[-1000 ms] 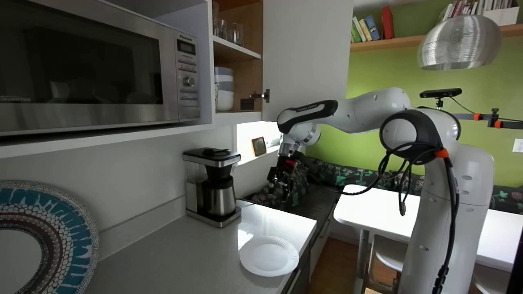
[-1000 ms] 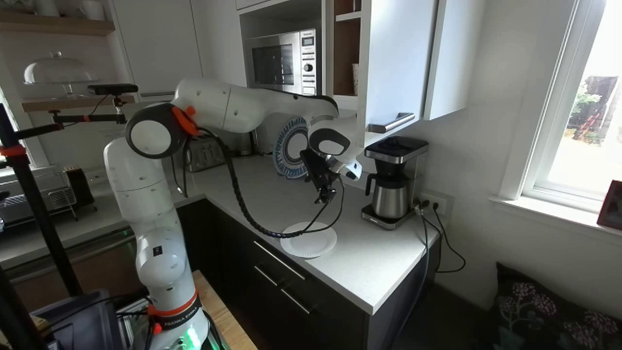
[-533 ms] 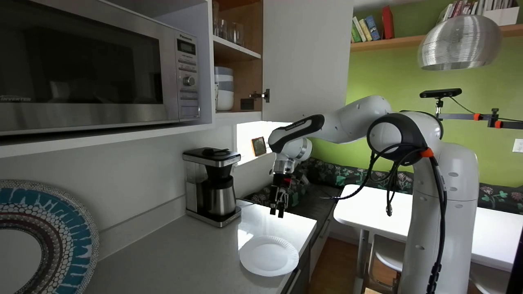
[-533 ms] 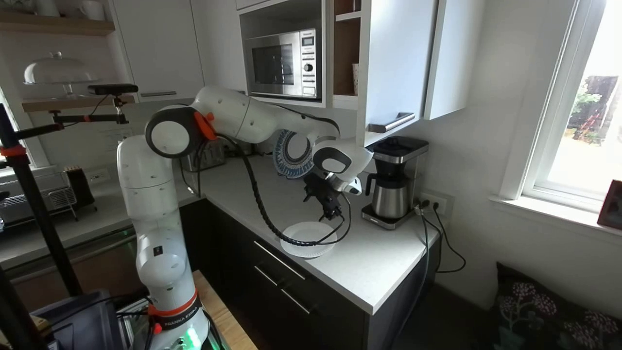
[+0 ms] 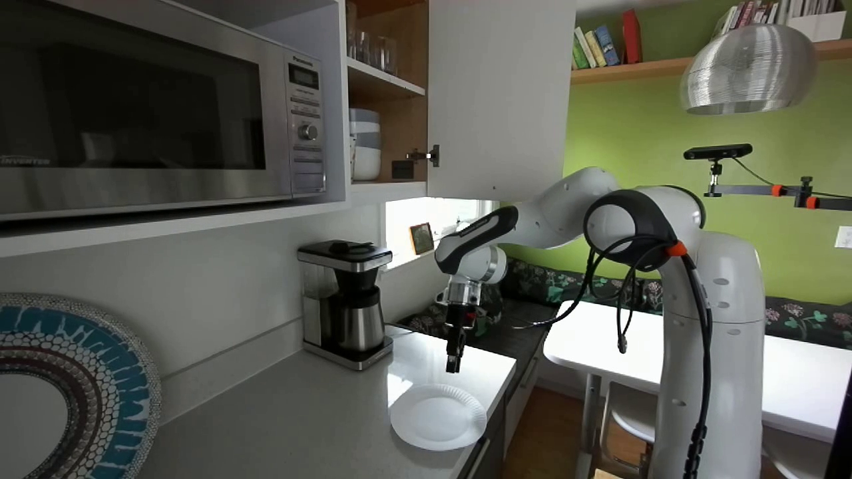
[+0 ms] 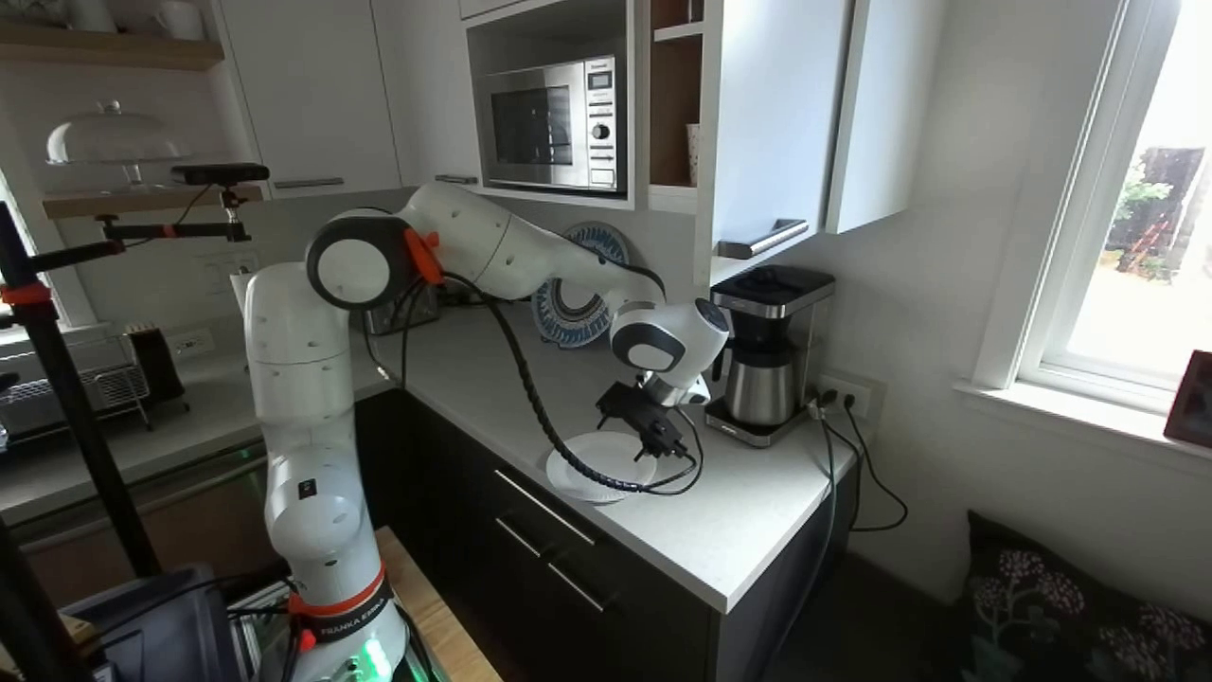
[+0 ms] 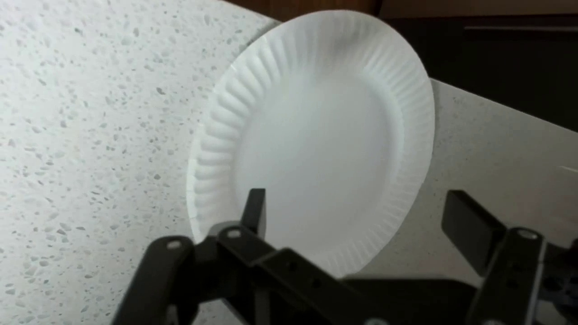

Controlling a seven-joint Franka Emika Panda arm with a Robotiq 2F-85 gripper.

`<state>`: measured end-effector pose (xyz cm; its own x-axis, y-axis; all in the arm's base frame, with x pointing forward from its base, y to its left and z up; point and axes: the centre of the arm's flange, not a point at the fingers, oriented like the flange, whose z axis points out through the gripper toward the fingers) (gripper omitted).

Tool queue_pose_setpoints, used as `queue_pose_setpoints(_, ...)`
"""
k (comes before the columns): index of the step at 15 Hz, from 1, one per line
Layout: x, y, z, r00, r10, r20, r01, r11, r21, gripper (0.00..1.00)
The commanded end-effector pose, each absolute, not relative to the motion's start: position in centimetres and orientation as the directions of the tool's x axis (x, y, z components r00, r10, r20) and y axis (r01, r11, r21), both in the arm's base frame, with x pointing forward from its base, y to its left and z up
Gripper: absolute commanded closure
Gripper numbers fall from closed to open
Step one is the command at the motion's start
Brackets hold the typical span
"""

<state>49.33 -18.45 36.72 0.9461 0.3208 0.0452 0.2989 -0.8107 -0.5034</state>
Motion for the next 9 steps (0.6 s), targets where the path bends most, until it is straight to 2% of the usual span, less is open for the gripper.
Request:
queue_pose_setpoints(1,49.0,-19.7,34.4,0.923,0.378,0.071,0.360,-0.786,-0.503,0.00)
queue_pose_setpoints(9,48.3,-22.3,31.2,0.922,0.381,0.073,0.357,-0.759,-0.545,0.00)
